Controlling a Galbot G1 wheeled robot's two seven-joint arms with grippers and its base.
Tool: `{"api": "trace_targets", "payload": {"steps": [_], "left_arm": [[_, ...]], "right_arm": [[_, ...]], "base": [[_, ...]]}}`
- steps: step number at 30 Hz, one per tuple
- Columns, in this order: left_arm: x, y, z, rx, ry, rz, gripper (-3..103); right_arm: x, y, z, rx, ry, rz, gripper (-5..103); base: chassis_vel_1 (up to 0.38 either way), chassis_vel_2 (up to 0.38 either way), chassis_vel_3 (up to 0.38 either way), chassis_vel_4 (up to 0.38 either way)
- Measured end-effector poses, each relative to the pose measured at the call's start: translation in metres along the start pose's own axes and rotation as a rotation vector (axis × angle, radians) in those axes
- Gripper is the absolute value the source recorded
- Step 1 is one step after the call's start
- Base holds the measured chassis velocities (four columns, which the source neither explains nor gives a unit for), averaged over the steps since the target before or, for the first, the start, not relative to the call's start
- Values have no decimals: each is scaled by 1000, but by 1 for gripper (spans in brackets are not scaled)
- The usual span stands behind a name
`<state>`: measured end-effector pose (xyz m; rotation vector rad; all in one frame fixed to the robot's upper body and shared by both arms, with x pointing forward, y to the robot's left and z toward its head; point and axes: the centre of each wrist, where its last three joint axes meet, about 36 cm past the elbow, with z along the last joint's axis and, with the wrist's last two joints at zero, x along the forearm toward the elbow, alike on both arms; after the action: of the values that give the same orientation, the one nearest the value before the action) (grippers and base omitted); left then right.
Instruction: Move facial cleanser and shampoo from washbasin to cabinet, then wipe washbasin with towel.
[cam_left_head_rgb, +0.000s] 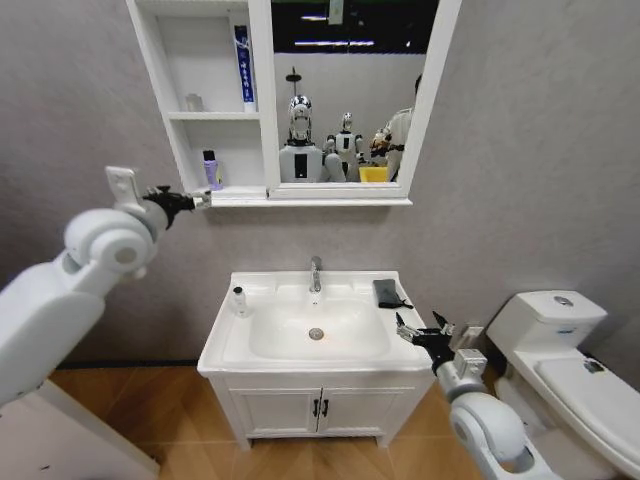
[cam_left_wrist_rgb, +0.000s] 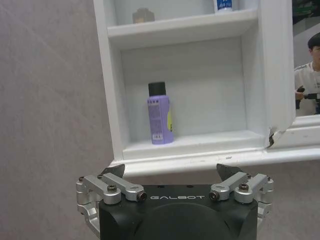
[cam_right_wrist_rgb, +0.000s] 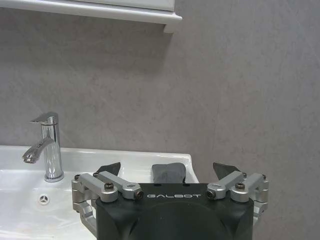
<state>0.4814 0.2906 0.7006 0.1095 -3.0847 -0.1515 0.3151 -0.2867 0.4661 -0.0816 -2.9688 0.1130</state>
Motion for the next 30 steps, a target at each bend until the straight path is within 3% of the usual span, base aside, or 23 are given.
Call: {"api": "trace_targets", "payload": {"steps": [1,2,5,6,9,10,12,13,16,26,30], "left_arm": [[-5,-5,21,8,1,-10,100],[-5,-5,21,8,1,-10,100],[-13,-15,91,25,-10,-19,100],[-13,-15,91,25,-10,-19,100],[-12,-26,142,33,1,-12,100],[-12,-26,142,33,1,-12,100],[-7,-40,176,57,30,3,100],[-7,-40,176,57,30,3,100],[-7,-56,217,99,80,10,100],[-16,-60,287,2,118,0,100],[-16,-62,304,5,142,-2,100]], "right_arm": [[0,2,1,-2,1,-1,100],[0,2,1,-2,1,-1,100],[3,2,3,0,8,4,100],[3,2,3,0,8,4,100],[8,-4,-1,10,0,14,100],[8,-4,-1,10,0,14,100],[9,-6,-4,8,-3,18,100],[9,-6,-4,8,-3,18,100],[8,-7,-8,6,-11,15,100],[5,-13,-32,-21,-41,8,100],[4,-12,-29,-33,-34,13,100]], "base": [[0,0,0,0],[0,0,0,0],[0,0,0,0],[0,0,0,0],[0,0,0,0],[0,0,0,0],[0,0,0,0],[0,0,0,0],[0,0,0,0],[0,0,0,0],[0,0,0,0]]}}
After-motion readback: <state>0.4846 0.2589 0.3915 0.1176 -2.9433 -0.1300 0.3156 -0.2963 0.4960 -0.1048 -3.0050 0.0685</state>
